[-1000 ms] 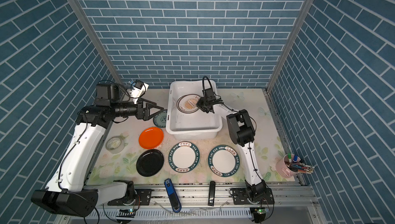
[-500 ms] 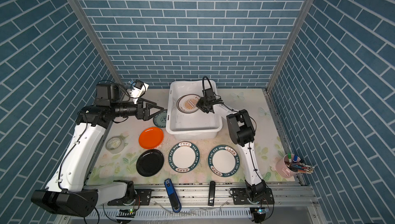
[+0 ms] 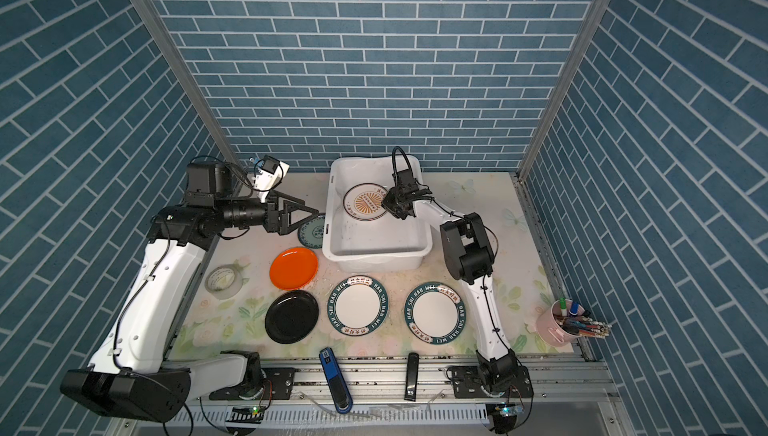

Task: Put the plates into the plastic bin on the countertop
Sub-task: 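Lay the sunburst plate flat onto the first plate with the right gripper, then open the right gripper and lift it out of the bin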

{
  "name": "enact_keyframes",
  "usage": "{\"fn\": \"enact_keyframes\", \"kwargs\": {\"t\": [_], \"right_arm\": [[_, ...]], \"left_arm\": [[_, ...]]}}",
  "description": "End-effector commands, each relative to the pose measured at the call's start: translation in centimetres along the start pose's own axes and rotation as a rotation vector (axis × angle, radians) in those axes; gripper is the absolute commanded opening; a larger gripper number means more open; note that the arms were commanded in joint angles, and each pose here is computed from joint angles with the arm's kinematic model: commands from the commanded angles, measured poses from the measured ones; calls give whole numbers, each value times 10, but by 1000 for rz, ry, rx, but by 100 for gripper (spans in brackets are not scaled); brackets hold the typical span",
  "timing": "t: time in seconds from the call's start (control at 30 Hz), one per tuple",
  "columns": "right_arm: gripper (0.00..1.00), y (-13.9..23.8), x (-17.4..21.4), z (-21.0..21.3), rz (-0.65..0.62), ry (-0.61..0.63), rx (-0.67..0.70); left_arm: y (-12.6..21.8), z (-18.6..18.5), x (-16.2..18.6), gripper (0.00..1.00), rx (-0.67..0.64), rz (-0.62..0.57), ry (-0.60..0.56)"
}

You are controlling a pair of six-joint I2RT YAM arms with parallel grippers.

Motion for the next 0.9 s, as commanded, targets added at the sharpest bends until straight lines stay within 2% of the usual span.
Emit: {"fn": "enact_keyframes", "kwargs": {"t": [0.0, 0.2, 0.6, 0.77, 0.87], "right_arm": [[36, -5, 0, -2, 19, 14, 13], [36, 8, -9, 12, -10, 66, 15], [36, 70, -27, 66, -79, 226, -25], [36, 116, -29, 91, -117, 325, -54], [36, 164, -27, 107, -160, 383, -80]], "left_arm": [[3, -4, -1, 100, 11, -14, -13], [2, -2, -1, 99, 7, -10, -9], [3, -2, 0, 100, -4, -5, -16], [4, -2, 2, 100, -16, -1, -24], [4, -1, 3, 100, -19, 5, -23]]}}
Point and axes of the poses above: each gripper's point midway between its finger pads, its own y axis back along the fingers, its own z axis along the line the jaws close on, x = y × z, the point moved 2 cm from there along y, back along the fingers, and after that the axes turned 8 degrees about -y, right-handed, at the moved point
